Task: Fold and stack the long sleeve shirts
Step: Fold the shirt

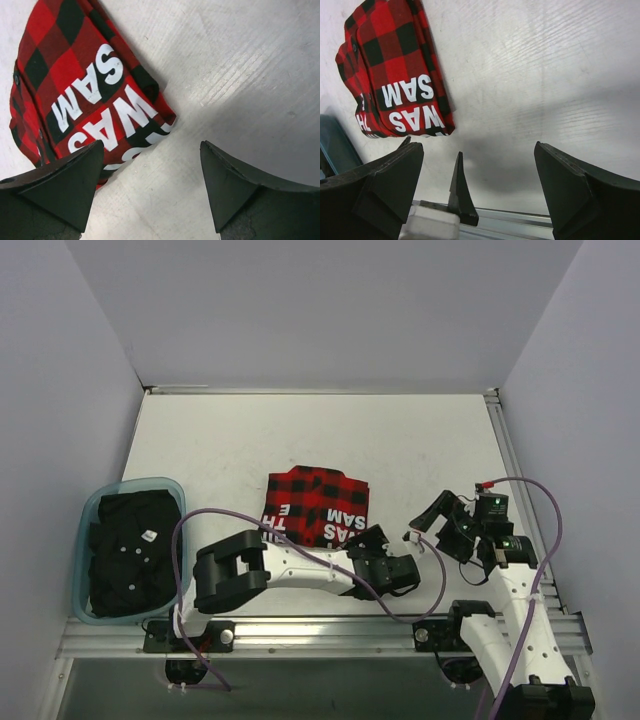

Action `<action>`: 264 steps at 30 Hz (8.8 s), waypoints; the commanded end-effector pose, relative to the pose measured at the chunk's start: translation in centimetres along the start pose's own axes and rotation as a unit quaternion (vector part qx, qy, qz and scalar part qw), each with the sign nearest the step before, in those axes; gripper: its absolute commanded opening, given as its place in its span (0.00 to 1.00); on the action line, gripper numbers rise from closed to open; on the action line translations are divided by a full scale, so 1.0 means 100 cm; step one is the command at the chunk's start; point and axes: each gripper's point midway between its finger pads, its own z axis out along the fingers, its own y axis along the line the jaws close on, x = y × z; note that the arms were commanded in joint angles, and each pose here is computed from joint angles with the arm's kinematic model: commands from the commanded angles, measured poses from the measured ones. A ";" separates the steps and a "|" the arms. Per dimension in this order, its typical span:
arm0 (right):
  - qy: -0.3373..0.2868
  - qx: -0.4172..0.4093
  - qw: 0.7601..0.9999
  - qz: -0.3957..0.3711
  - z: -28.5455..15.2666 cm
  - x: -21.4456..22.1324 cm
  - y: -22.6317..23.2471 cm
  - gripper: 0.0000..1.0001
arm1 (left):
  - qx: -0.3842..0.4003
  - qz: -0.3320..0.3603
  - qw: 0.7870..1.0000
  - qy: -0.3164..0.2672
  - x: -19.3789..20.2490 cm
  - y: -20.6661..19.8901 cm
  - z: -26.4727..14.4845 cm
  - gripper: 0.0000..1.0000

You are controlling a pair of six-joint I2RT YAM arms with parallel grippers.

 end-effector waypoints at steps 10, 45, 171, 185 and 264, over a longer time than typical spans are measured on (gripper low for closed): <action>0.012 0.017 0.999 0.027 0.000 0.007 -0.018 1.00 | -0.072 0.035 0.997 0.017 0.012 -0.002 0.040 0.63; 0.124 -0.153 0.971 0.137 0.131 0.046 0.075 1.00 | 0.057 -0.224 0.973 -0.024 -0.023 0.040 -0.009 0.00; 0.130 0.156 0.794 -0.572 0.051 0.050 0.169 0.67 | 0.050 -0.643 0.763 -0.044 0.114 0.285 -0.084 0.97; 0.077 -0.060 0.920 -0.379 0.056 0.063 0.167 0.38 | 0.173 -0.640 0.748 0.016 0.012 0.200 0.036 0.97; 0.035 -0.149 0.988 -0.014 0.093 -0.043 0.048 0.38 | 0.164 -0.660 0.722 0.127 0.152 0.143 0.121 0.00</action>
